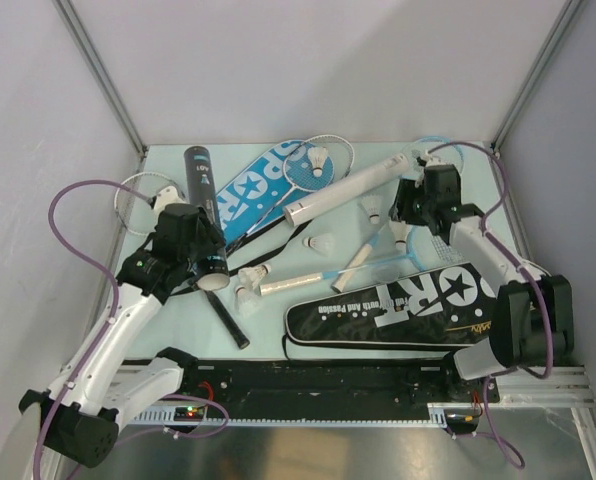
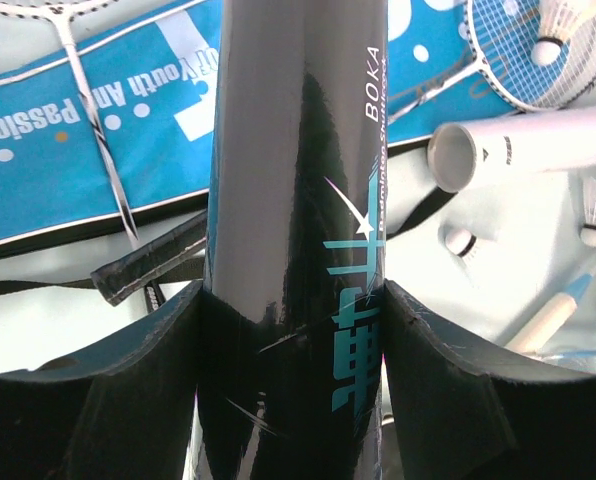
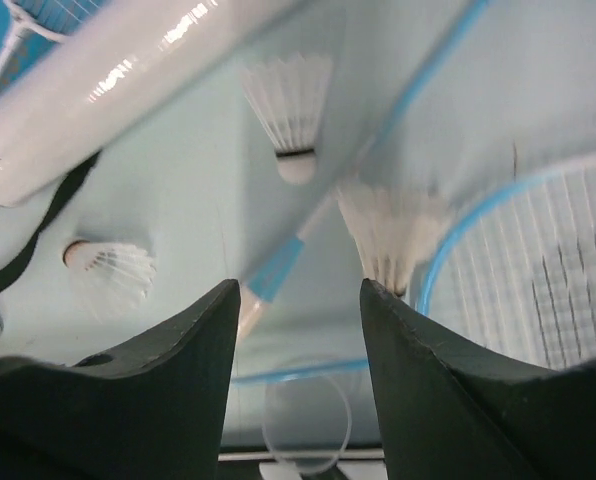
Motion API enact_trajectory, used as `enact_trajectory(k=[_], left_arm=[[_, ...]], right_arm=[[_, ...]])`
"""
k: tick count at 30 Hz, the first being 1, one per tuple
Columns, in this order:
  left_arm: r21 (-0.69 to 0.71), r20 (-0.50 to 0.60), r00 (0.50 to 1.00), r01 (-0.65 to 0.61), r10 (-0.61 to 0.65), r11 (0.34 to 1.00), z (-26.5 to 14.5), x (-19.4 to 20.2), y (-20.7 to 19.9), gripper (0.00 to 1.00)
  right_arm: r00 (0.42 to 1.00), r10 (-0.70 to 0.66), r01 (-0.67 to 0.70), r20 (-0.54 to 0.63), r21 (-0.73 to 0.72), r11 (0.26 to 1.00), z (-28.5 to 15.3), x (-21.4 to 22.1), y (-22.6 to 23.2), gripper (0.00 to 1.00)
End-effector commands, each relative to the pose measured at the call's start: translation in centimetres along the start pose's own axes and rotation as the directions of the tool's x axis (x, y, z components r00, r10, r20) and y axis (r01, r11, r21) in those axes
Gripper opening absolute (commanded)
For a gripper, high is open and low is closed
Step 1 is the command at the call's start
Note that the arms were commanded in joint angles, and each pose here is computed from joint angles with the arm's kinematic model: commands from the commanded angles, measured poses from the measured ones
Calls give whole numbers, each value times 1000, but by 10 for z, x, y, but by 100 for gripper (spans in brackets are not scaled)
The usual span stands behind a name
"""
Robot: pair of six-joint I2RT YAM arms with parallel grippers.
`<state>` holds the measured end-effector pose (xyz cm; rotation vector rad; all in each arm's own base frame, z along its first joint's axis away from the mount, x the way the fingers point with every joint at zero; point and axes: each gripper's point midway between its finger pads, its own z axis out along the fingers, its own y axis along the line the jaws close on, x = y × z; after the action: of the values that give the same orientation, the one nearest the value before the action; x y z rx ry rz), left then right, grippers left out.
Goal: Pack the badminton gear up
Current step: Place the lid at the center of the board, then pick up the shuttlecock at the center of the board.
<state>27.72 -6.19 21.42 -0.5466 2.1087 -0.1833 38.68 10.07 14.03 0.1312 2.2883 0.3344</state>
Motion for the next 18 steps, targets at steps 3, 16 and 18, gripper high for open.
enact_trajectory(k=[3,16,18], left_arm=[[117,34,999,0,-4,993,-6,-11,-20,9],[123,-12,996,90,-90,988,-2,-1,-25,12],[118,-10,994,106,-106,987,-2,-3,-25,13]], right_arm=[[976,-215,211,-21,-116,970,15,-35,14,58],[895,-372,322,-249,-219,921,56,-22,-6,58],[885,-379,319,-270,-241,917,57,-18,-9,58]])
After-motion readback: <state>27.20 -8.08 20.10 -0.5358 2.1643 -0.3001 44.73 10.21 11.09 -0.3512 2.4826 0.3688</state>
